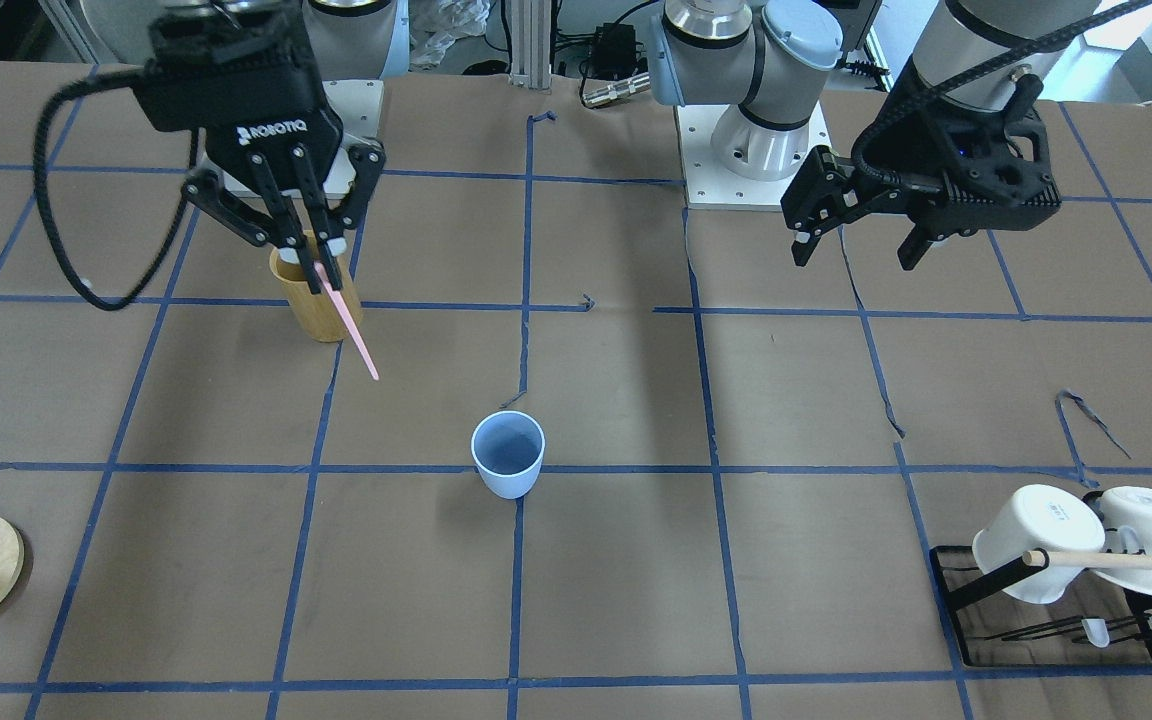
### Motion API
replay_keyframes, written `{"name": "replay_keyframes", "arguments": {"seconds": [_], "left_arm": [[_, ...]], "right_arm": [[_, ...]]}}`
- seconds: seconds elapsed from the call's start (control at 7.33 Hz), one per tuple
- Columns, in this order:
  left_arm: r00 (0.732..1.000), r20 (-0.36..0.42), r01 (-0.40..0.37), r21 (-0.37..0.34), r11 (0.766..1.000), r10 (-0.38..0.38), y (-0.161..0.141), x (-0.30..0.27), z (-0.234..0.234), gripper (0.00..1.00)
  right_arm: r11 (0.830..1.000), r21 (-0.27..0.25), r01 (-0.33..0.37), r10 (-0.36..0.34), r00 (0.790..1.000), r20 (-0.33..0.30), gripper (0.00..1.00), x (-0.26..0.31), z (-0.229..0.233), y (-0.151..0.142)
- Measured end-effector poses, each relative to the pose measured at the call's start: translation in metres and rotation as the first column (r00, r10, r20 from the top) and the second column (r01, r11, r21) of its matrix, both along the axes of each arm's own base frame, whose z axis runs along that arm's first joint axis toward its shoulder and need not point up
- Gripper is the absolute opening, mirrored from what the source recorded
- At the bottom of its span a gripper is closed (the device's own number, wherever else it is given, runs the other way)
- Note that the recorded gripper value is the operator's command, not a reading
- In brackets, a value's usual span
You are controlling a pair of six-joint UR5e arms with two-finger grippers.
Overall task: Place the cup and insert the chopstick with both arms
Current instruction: 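Carry the chopstick over the blue cup with the right gripper, then lower the chopstick into the blue cup and open the right gripper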
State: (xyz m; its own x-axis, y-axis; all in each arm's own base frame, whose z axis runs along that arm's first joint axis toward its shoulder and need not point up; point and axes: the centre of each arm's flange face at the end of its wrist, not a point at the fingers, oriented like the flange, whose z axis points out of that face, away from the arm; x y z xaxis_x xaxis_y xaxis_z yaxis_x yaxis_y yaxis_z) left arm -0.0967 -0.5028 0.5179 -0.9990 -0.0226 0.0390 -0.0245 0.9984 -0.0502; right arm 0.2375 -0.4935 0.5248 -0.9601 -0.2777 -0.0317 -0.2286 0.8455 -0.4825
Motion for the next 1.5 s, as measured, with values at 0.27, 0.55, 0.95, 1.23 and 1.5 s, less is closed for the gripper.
{"name": "replay_keyframes", "arguments": {"seconds": [0.27, 0.55, 0.95, 1.23, 1.5], "left_arm": [[1.0, -0.005, -0.001, -0.002, 1.0, 0.001, -0.001, 0.0, 0.0, 1.0], [1.0, -0.007, -0.003, 0.002, 1.0, 0.003, -0.001, -0.001, -0.001, 1.0], [1.0, -0.007, -0.008, 0.003, 1.0, 0.008, 0.0, -0.001, -0.001, 1.0], [1.0, -0.007, -0.007, 0.001, 1.0, 0.007, -0.001, -0.001, -0.001, 1.0], [1.0, -0.006, -0.005, 0.001, 1.0, 0.005, 0.0, -0.001, 0.0, 1.0]], "right_arm": [[0.998, -0.05, -0.025, 0.026, 0.999, 0.038, 0.05, 0.038, -0.02, -0.012], [0.997, -0.066, -0.032, 0.035, 0.998, 0.055, 0.06, 0.055, -0.034, -0.018], [0.999, -0.029, -0.044, 0.046, 0.998, 0.048, 0.1, 0.065, -0.06, -0.027], [0.999, -0.006, -0.049, 0.049, 0.998, 0.045, 0.17, 0.068, -0.071, -0.029], [0.998, 0.005, -0.057, 0.057, 0.997, 0.057, 0.82, 0.073, -0.075, -0.027]]}}
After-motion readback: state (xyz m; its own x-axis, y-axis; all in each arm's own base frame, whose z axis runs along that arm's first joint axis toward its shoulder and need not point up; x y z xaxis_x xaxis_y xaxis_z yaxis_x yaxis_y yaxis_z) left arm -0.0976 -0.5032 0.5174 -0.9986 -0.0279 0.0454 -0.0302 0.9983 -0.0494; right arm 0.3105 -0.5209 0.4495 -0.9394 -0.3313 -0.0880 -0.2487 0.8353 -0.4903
